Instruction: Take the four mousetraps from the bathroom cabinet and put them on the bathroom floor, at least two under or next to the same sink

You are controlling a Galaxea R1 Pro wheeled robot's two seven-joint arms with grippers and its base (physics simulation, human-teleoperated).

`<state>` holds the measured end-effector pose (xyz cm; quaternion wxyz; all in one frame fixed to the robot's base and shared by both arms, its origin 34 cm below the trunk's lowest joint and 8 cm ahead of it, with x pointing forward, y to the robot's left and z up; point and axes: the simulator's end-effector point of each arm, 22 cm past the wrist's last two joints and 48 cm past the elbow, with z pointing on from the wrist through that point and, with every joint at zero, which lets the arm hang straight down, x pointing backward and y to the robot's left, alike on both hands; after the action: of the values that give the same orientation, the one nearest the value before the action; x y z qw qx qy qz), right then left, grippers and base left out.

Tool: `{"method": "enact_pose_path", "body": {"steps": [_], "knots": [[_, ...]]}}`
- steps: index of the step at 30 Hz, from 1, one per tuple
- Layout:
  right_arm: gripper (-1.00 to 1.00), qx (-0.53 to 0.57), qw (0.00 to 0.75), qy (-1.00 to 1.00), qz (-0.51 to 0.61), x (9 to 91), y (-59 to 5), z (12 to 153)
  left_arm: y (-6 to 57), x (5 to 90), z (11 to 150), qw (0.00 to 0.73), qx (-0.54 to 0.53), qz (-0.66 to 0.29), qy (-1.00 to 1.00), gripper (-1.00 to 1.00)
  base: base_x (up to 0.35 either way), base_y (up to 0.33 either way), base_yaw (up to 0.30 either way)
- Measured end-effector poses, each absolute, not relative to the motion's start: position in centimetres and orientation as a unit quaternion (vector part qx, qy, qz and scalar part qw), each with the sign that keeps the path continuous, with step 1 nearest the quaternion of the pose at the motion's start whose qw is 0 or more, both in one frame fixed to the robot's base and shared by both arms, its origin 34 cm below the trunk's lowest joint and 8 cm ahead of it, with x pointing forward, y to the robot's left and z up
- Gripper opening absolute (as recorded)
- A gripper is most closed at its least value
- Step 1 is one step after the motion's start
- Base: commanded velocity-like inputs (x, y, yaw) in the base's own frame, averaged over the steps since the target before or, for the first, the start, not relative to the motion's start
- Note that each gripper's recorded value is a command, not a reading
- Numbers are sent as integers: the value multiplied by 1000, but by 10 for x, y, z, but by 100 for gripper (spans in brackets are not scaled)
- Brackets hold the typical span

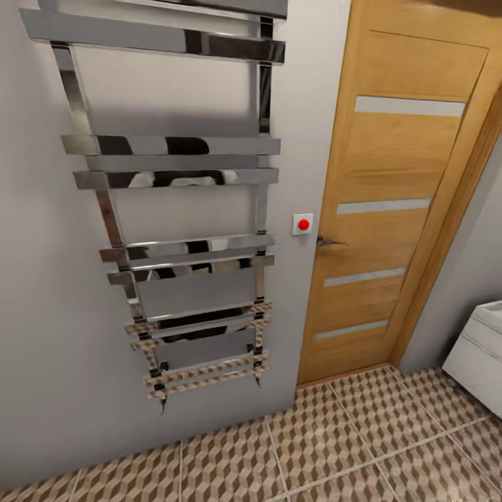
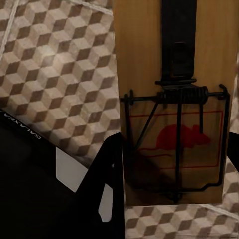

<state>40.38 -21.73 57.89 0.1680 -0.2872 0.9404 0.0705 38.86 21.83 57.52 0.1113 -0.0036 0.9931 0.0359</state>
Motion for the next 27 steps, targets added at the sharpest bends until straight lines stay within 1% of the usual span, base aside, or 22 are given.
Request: {"method": "enact_pose_path", "body": {"steps": [8,18,27], "knots": [[-100,-287,168,940,70,404,-217,579,218,389,575,112,-4,36,993,-100,0,0,-284],[-100,-288,168,940,72,403,-214,579,218,388,575,110,-4,35,993,-100,0,0,-88],[-100,-287,164,941,73,401,-216,576,218,385,573,107,-3,35,994,-100,0,0,-238]]}}
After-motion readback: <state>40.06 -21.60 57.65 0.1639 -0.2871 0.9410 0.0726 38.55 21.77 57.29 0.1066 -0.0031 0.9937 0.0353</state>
